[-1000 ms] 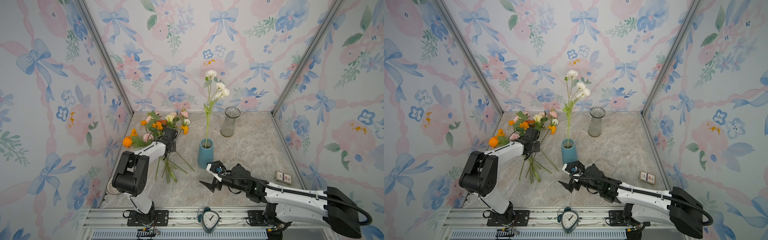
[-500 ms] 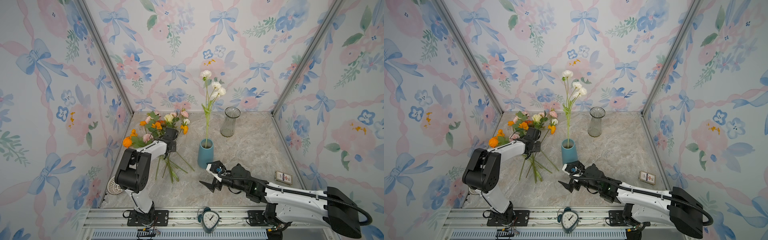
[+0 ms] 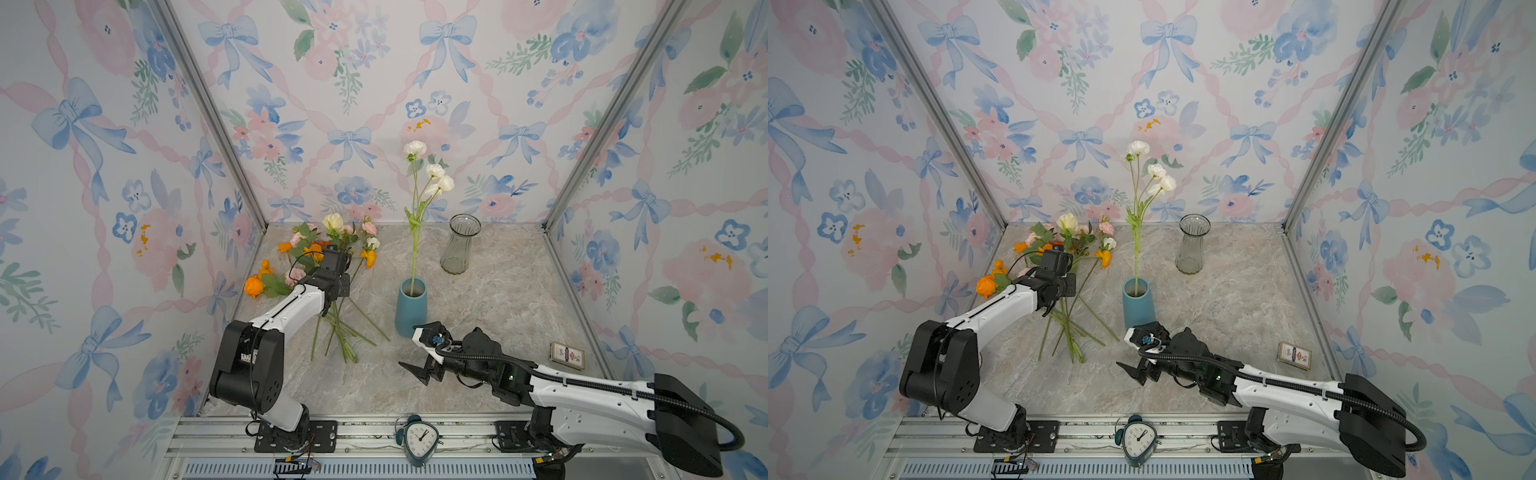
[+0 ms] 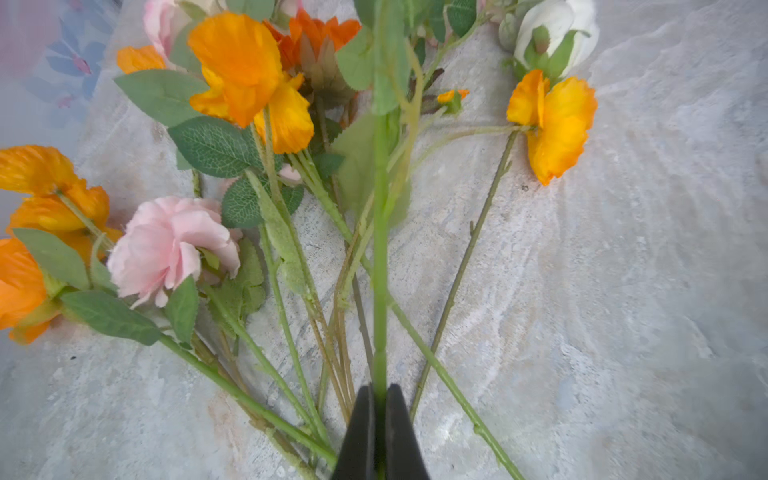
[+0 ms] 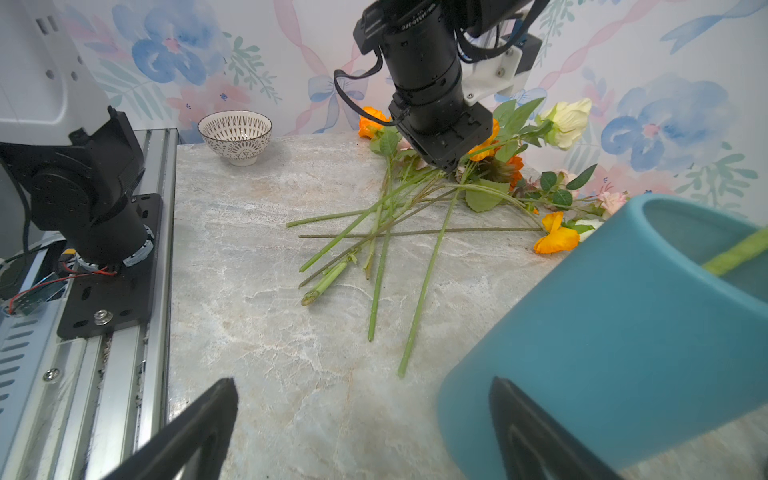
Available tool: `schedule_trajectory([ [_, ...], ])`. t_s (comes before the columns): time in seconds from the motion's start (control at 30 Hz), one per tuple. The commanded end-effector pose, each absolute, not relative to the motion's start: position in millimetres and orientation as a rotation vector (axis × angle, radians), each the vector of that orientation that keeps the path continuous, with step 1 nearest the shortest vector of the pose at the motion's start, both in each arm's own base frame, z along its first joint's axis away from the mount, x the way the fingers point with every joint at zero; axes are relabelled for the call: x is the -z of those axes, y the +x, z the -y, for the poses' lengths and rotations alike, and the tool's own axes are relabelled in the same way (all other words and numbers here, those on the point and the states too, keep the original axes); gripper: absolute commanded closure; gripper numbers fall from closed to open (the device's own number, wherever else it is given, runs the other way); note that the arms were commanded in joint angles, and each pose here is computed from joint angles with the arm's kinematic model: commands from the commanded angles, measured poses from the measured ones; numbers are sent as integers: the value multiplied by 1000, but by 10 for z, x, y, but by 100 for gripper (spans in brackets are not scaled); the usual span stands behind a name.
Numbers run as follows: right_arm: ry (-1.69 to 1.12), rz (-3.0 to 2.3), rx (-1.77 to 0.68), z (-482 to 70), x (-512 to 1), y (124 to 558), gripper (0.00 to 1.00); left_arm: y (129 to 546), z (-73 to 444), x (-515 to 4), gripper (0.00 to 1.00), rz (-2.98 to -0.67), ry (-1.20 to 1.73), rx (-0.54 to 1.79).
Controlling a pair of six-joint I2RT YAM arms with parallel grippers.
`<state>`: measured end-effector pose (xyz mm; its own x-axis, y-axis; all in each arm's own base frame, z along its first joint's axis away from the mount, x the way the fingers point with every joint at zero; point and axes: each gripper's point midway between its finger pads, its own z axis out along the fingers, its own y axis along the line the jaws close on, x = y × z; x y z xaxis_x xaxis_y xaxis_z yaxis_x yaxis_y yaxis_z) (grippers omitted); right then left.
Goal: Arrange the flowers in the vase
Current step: 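Close the left gripper around the cream rose stem in the pile, then lift the cream rose with the left gripper above the teal vase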
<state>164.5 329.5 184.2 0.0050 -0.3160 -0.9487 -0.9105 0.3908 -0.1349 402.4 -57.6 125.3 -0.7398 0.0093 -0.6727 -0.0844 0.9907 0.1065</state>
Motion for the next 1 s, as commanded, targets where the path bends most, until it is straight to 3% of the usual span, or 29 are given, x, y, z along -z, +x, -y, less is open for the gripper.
schedule_trajectory([
  [0.0,-1099,-1503,-690,-3315,-2021,1652,3,3900,561,-1409,100,-2386,-24,-145],
  [0.13,-1086,-1502,-695,-3290,-2058,1663,3,3832,684,-1899,100,-2262,-12,-64],
  [0.33,-917,-1532,-681,-2940,-2224,1915,3,3614,1009,-3045,100,-1945,-2,30],
  [0.63,-787,-1591,-637,-2744,-2214,2135,3,3003,1287,-4566,100,-1338,-84,477],
  [0.77,-789,-1600,-642,-2756,-2194,2143,3,2773,1325,-4920,100,-1125,-92,595],
  [0.97,-785,-1590,-640,-2737,-2213,2136,3,2694,1631,-5075,100,-1012,-15,582],
])
